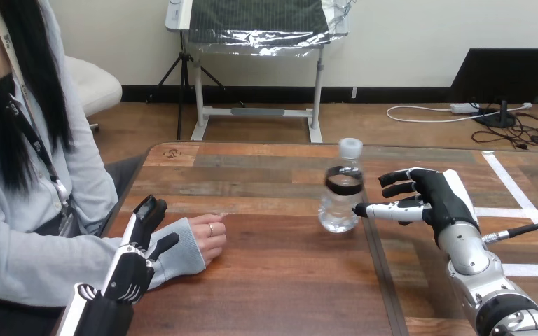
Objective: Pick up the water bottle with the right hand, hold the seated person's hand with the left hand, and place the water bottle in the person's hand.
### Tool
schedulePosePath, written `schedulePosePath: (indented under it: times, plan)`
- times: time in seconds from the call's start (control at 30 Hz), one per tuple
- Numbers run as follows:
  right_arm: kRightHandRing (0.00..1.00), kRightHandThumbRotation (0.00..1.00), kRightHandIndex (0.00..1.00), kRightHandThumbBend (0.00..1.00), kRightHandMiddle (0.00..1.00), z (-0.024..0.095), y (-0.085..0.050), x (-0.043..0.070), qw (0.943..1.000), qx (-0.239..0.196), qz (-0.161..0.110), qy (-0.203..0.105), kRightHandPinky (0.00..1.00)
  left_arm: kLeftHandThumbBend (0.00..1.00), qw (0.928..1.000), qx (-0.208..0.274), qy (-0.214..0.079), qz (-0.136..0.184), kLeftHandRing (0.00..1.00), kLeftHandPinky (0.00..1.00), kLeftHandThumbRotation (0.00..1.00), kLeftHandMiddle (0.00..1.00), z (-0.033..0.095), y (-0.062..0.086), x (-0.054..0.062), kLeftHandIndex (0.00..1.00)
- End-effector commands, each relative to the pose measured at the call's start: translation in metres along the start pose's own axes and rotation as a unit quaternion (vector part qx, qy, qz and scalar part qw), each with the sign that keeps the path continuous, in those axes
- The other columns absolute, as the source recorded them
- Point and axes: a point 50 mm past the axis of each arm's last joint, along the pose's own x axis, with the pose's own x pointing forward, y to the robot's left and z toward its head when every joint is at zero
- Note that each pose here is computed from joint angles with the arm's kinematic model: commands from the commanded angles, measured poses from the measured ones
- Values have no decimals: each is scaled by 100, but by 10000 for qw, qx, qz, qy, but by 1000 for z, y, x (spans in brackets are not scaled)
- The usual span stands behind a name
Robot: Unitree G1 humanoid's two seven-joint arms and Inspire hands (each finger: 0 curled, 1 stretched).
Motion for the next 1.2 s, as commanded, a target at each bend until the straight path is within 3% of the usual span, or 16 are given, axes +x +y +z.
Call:
schedulePosePath:
  times: [0.0, 0.27, 0.5, 1.17]
  plan:
    - [53, 0, 60, 91, 60, 26, -11, 7, 9983, -27, -273, -513, 45, 100, 9992, 51, -391, 6, 100, 90, 57, 100, 3, 0, 16, 100]
    - [49, 0, 51, 90, 54, 29, -13, 7, 9977, 154, -278, -606, 44, 100, 9992, 7, -390, 34, 100, 88, 56, 100, 2, -1, 16, 100]
    - [49, 0, 47, 89, 52, 32, -14, 7, 9972, 58, -323, -678, 43, 100, 9993, 47, -372, 29, 100, 88, 57, 100, 2, -2, 15, 100]
    - [49, 0, 50, 89, 52, 33, -16, 7, 9967, 240, -271, -721, 44, 100, 9994, 5, -340, -10, 100, 90, 56, 100, 2, -3, 15, 100]
